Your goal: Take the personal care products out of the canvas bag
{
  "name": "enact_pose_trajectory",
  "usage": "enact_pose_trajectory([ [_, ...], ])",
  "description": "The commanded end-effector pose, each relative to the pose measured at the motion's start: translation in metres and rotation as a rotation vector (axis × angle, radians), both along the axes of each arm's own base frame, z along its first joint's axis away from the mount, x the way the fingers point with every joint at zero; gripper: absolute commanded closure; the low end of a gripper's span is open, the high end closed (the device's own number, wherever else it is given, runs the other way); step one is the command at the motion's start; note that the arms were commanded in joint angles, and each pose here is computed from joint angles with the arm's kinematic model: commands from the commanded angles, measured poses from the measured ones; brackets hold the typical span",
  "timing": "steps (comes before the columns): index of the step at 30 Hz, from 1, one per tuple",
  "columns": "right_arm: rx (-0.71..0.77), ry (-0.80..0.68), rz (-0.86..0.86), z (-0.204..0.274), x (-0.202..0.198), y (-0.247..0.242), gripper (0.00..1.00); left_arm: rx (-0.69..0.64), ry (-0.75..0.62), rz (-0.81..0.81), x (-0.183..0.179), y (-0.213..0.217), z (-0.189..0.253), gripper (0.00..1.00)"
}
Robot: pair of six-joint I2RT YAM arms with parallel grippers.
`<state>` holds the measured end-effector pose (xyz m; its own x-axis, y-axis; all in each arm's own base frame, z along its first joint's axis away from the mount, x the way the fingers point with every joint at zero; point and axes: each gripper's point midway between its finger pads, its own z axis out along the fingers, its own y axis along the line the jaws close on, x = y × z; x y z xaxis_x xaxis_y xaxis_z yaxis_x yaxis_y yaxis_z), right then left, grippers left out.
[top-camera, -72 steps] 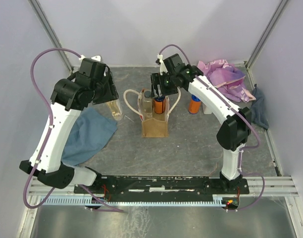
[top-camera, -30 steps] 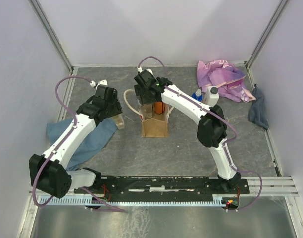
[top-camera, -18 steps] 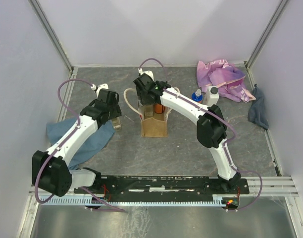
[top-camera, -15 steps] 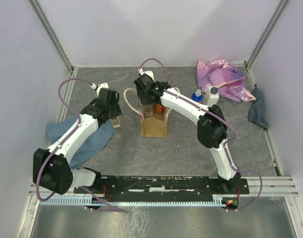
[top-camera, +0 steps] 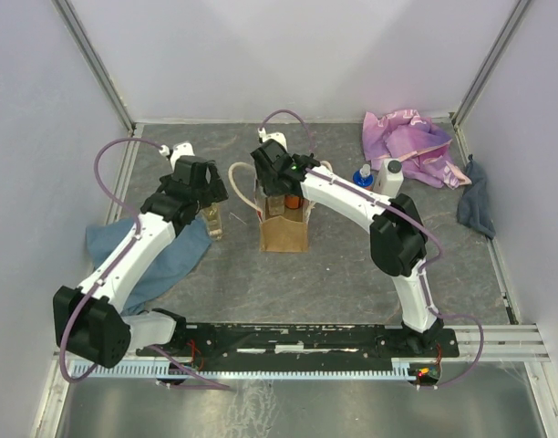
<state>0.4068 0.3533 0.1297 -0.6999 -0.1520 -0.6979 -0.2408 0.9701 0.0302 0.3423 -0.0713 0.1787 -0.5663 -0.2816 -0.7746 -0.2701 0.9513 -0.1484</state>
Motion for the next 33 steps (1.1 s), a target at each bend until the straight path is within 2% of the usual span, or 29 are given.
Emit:
enact_pose_trajectory([
  [1,0.113,-0.159,0.0,0.076,0.009,0.005,0.63,-0.048,-0.141,0.018,0.004,0.002,0.058,0.0],
  [8,0.167,-0.211,0.012,0.112,0.005,0.004,0.63,-0.18,-0.226,-0.073,-0.006,-0.019,0.115,0.01],
  [15,0.238,-0.283,0.017,0.159,-0.005,-0.002,0.63,-0.335,-0.252,-0.172,-0.02,-0.046,0.135,0.01],
  [23,0.285,-0.376,0.005,0.211,-0.019,-0.023,0.63,-0.411,-0.182,-0.254,-0.032,-0.088,0.122,0.01],
  [33,0.312,-0.518,-0.046,0.283,-0.043,-0.071,0.63,-0.391,-0.06,-0.271,-0.041,-0.12,0.063,0.01],
])
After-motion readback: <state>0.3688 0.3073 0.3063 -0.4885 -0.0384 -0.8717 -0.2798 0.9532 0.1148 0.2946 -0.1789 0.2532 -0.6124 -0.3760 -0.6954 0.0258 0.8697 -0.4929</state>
